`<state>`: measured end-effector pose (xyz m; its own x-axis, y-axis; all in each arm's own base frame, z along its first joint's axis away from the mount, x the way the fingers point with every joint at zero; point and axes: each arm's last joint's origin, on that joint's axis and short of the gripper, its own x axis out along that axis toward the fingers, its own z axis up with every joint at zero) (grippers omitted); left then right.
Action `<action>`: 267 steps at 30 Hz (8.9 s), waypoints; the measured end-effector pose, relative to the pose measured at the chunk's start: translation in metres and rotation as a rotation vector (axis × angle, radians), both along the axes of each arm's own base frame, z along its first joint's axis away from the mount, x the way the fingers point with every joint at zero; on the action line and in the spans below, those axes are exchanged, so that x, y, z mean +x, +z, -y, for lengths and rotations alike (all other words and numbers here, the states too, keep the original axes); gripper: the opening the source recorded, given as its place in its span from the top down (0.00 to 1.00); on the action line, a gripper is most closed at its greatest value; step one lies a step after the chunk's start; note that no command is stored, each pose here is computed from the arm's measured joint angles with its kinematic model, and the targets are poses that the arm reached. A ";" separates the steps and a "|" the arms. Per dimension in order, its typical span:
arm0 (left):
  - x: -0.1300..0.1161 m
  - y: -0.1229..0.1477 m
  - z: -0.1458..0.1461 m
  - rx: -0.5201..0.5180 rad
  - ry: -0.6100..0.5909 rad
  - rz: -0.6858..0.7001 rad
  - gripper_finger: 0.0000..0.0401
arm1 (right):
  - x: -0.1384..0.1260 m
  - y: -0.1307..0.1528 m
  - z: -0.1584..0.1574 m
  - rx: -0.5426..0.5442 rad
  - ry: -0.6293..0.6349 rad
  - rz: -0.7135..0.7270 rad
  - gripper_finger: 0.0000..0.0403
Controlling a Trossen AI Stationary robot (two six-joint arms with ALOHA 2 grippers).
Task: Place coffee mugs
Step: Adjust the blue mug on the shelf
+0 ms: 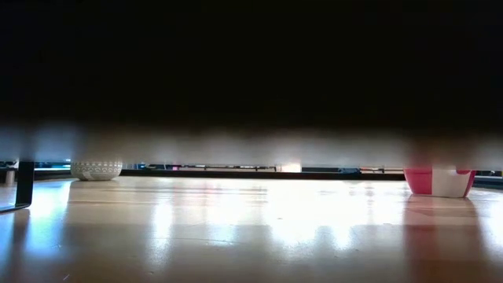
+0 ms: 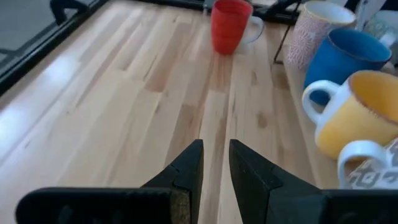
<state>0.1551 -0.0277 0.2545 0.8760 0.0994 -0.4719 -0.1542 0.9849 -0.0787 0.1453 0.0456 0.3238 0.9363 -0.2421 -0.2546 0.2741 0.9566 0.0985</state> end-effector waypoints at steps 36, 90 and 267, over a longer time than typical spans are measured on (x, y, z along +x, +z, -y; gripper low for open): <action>0.009 0.014 0.000 0.037 0.005 0.187 0.83 | 0.120 0.055 -0.050 0.272 0.289 -0.732 0.63; 0.008 0.014 0.000 0.039 0.004 0.179 0.83 | 0.196 -0.047 -0.094 0.370 0.284 -1.007 0.96; 0.008 0.013 -0.002 0.134 0.021 0.163 0.83 | 0.218 -0.053 -0.102 0.219 0.131 -1.106 1.00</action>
